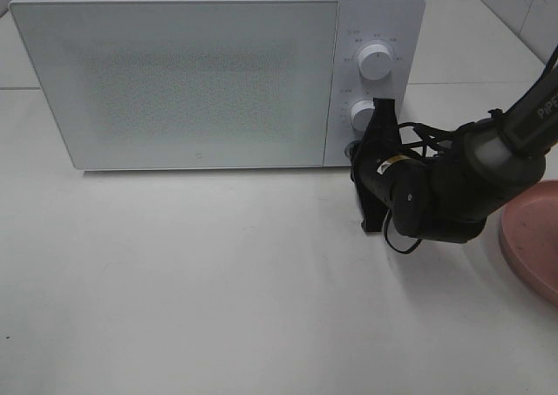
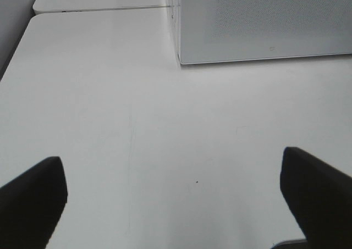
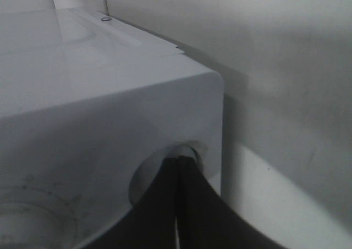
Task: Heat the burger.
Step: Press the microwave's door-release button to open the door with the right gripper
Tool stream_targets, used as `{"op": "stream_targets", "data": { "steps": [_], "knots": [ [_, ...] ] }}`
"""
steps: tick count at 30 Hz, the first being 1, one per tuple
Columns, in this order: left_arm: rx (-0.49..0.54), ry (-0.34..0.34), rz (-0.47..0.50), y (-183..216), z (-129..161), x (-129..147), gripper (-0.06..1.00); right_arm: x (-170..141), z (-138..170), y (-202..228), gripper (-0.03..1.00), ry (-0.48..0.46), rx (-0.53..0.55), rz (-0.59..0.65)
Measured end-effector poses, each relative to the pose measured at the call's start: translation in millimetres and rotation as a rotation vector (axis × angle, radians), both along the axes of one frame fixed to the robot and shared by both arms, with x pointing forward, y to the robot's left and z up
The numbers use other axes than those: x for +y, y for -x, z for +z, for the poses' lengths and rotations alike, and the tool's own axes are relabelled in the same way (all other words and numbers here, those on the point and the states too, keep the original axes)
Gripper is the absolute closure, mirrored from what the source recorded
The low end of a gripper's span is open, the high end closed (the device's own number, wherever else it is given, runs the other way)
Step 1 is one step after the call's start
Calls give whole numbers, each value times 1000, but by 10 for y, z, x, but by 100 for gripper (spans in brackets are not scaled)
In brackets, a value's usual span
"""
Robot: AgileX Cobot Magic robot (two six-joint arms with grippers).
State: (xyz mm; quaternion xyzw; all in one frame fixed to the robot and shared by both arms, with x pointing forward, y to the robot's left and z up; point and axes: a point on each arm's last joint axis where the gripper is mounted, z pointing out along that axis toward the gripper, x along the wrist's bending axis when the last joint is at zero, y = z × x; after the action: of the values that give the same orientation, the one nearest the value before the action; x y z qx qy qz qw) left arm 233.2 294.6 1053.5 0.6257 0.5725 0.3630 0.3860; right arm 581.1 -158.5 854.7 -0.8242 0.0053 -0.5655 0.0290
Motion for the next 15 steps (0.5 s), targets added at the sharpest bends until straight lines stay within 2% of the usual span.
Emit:
{"op": "stream_targets", "data": {
  "steps": [9,15],
  "knots": [
    [0,0,0,0,0,0,-3,30,-21,-51,97,-2,-7,-7],
    [0,0,0,0,0,0,-3,47,-14,-53,97,32,-36,-10]
  ]
}}
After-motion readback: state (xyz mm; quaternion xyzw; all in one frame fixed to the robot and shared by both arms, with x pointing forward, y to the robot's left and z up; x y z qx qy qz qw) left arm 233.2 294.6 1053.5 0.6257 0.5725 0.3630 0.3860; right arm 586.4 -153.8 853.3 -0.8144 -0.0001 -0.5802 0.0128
